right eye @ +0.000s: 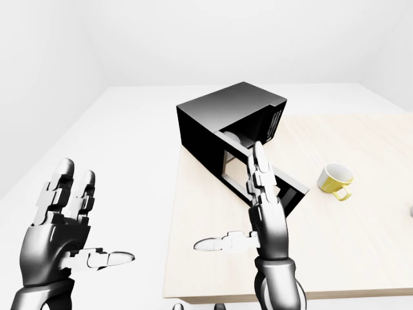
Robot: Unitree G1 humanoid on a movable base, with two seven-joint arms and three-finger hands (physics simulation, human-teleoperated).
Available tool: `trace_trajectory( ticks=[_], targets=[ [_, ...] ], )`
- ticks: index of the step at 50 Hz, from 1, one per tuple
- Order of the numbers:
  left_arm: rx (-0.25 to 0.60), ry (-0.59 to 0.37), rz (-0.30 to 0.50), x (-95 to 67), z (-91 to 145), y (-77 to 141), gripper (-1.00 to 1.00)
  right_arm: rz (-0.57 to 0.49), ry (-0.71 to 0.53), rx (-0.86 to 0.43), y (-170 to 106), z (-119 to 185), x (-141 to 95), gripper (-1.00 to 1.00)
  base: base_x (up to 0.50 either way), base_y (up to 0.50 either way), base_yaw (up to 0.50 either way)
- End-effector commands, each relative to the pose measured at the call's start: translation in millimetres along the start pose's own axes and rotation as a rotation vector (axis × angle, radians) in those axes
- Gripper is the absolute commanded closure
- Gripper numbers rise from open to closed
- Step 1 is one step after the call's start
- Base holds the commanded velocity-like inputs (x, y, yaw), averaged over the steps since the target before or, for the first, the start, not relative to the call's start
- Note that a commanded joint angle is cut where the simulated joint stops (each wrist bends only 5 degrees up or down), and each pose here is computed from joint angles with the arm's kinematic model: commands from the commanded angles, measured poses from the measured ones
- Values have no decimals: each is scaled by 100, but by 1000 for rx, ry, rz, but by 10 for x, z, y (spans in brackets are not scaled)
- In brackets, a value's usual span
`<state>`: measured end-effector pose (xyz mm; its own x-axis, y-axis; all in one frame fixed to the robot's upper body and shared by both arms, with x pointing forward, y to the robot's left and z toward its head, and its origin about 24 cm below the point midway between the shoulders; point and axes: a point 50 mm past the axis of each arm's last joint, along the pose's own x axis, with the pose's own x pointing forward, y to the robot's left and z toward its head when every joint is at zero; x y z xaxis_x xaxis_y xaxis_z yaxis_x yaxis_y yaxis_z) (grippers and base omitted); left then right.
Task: Close the microwave.
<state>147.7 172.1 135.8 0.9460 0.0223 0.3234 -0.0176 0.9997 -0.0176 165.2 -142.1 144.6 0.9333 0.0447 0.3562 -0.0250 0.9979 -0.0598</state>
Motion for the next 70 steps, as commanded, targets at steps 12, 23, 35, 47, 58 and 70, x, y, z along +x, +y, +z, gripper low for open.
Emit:
trace_trajectory(
  ticks=[12,23,35,47,58,70],
  targets=[
    [-4,6,-3,4,-19,-7,-100,-4,43,-4,9,-130,39,-100,0,0,0],
    [-3,6,-4,8,-18,-8,-100,8,97,4,56,-333,94,-100,0,0,0],
    [-2,6,-5,7,-22,-14,-100,39,153,22,158,-555,130,-100,0,0,0],
    [-3,6,-4,7,-17,-13,-100,25,234,51,140,-886,249,-100,0,0,0],
    [-4,5,-5,5,-19,-12,-100,6,271,53,118,-1051,301,-100,0,0,0],
    [-2,6,-6,6,-29,-18,-100,-4,281,55,109,-1118,328,-100,0,0,0]
  ],
)
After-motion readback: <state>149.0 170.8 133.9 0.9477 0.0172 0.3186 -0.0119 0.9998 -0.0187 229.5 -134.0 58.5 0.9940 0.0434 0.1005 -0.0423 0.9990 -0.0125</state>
